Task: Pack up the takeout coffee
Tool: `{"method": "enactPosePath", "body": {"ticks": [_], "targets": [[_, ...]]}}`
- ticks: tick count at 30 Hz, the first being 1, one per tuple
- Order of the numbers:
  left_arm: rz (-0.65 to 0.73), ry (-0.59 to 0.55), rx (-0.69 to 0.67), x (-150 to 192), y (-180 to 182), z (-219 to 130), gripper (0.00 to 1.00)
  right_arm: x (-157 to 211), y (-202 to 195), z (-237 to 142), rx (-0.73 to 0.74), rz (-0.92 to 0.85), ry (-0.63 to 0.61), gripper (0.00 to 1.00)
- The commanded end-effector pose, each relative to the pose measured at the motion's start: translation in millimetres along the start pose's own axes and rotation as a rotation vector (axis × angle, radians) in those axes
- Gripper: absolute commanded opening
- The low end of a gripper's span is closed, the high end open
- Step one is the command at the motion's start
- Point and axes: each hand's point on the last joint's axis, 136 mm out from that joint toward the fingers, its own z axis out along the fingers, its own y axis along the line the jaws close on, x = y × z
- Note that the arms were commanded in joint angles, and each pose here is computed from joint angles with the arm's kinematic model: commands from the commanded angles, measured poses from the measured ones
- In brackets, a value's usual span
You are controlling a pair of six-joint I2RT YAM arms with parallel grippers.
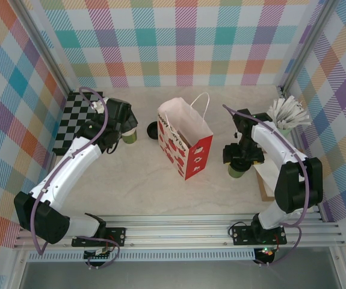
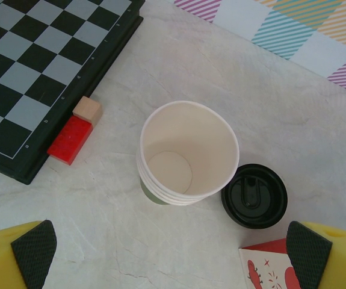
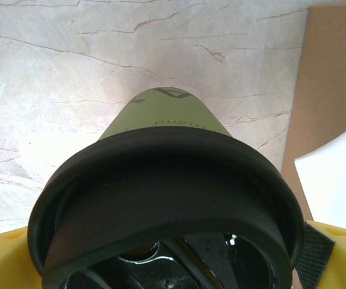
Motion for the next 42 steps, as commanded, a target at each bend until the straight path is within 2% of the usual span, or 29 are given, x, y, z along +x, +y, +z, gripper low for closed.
{"method": "enactPosePath", "body": {"ticks": [1,18,24,28,42], "targets": [[-0.011,-0.009,-0.040,-1.9,10.0,3.8,1.00,-2.0,4.9,-12.2,-0.052,-0.016,-0.016,1.00],[-0.014,0.003,-0.040,1.2,9.7,5.5,1.00,-1.6,1.2,-6.3,-0.043,0.001,-0.027,1.00],[-0.013,0.007,-0.047,3.9,12.0,6.6,1.00,4.8,-4.0,0.4,-0.007,0.005,0.026,1.00],[-0.013,0.008,-0.047,4.6,12.5,6.9,1.00,4.6,-6.4,0.1,0.005,0.015,0.016,1.00],[-0.009,0.007,-0.054,5.4,13.5,7.8,1.00,6.1,-2.3,8.3,-0.019,0.013,0.019,0.98]]}}
